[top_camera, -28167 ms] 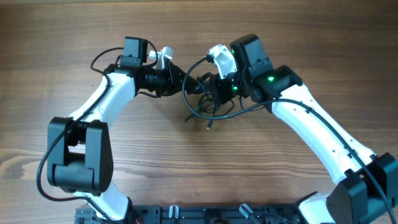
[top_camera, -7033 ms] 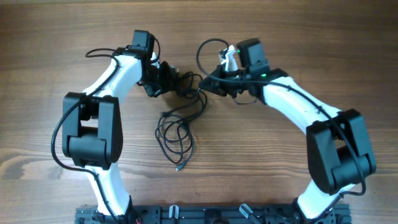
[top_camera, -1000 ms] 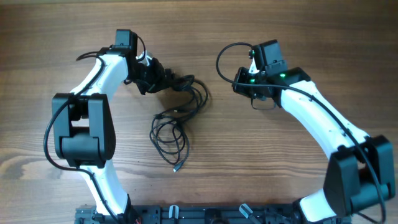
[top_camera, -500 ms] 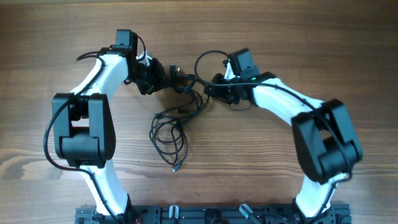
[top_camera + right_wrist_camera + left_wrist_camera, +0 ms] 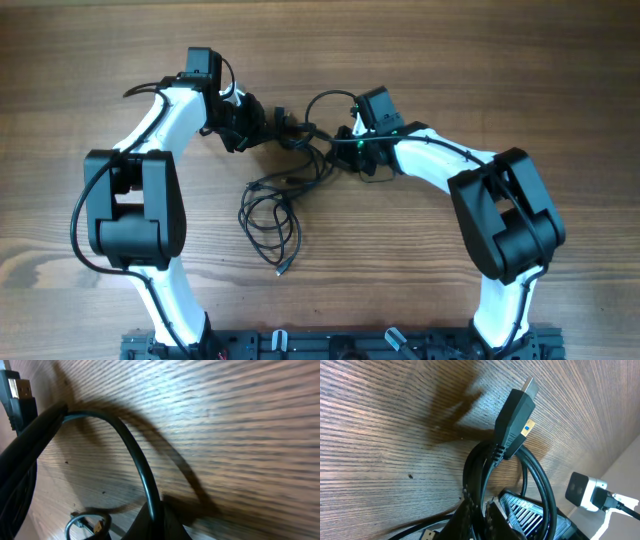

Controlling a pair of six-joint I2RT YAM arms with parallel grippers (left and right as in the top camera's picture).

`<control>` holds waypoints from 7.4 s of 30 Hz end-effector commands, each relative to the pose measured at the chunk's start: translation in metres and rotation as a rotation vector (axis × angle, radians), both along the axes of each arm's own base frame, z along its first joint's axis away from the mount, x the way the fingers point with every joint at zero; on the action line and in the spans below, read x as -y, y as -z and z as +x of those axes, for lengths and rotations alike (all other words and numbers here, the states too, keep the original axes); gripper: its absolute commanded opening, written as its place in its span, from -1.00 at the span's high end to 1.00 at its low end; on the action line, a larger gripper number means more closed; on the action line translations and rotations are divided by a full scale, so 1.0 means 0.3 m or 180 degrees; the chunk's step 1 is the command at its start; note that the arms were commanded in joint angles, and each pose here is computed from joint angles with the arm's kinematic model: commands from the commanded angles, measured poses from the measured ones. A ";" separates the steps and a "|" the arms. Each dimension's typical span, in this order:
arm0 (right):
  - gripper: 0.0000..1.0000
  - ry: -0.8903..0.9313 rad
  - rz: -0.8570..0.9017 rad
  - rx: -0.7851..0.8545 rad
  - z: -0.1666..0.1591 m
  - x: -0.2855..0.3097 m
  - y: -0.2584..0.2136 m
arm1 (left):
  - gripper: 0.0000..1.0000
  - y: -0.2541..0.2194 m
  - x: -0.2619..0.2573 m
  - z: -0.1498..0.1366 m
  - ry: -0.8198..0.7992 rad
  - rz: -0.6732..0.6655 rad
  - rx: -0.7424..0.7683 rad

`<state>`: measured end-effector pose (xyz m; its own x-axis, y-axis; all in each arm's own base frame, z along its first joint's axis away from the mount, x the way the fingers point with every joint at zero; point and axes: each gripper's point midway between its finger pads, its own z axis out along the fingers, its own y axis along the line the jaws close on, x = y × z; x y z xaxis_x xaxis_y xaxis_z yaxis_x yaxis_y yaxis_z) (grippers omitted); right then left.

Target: Untangle cables

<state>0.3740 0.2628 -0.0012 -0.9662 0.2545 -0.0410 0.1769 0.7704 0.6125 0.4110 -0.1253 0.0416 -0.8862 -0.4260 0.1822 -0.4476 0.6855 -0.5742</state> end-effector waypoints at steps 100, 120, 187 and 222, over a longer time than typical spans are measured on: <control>0.91 0.1132 -0.2427 0.0912 -0.076 0.751 -0.526 | 0.92 0.053 -0.241 0.001 -0.0551 0.0281 -0.0247; 0.91 0.0949 -0.1823 0.0992 -0.042 0.635 -0.532 | 0.92 0.052 -0.238 0.001 -0.0544 0.0280 -0.0246; -0.24 0.0778 -0.1138 0.0977 -0.027 0.506 -0.547 | 0.87 0.052 -0.225 -0.001 -0.0512 0.0281 -0.0245; 0.22 -0.0403 0.0379 0.0836 -0.001 -0.195 -0.263 | 0.67 0.052 -0.120 0.000 -0.0199 0.0320 -0.0099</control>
